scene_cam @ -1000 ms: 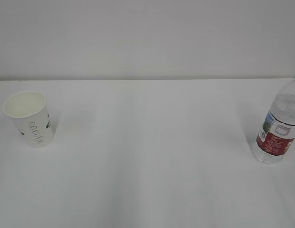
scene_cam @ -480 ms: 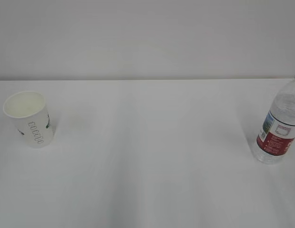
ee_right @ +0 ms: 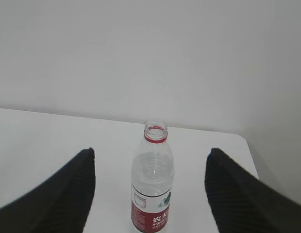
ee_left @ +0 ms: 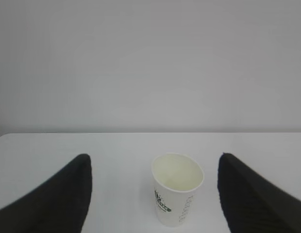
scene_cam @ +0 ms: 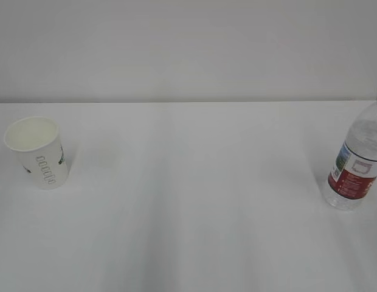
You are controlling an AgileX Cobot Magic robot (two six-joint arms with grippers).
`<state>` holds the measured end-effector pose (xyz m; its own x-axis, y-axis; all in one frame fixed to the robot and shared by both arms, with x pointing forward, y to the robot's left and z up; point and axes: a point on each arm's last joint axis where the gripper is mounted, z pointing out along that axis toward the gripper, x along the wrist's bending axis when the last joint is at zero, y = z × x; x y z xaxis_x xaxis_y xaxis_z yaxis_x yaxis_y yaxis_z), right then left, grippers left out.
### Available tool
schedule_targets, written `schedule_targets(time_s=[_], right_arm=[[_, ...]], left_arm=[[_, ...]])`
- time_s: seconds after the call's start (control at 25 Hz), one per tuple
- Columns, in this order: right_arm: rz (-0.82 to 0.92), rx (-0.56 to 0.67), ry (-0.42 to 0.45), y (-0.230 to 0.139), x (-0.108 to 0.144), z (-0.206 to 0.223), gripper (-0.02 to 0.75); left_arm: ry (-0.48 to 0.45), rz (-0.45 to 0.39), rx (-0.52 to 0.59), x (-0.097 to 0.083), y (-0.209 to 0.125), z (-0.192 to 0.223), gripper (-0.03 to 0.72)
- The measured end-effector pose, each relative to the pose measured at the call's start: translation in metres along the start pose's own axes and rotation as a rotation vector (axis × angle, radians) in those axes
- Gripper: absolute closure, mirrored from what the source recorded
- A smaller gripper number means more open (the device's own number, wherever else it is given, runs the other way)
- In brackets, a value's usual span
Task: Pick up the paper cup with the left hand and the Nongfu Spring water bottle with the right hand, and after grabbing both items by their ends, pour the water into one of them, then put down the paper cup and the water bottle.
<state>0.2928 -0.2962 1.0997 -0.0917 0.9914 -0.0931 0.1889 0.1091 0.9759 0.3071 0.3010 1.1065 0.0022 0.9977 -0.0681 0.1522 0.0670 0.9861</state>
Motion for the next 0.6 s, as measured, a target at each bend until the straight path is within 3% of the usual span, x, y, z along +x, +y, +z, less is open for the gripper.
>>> schedule_targets(time_s=[0.6], right_arm=[[-0.036, -0.003, -0.007, 0.008, 0.0, 0.023, 0.204]], left_arm=[[-0.007, 0.003, 0.004, -0.002, 0.006, 0.038, 0.101]])
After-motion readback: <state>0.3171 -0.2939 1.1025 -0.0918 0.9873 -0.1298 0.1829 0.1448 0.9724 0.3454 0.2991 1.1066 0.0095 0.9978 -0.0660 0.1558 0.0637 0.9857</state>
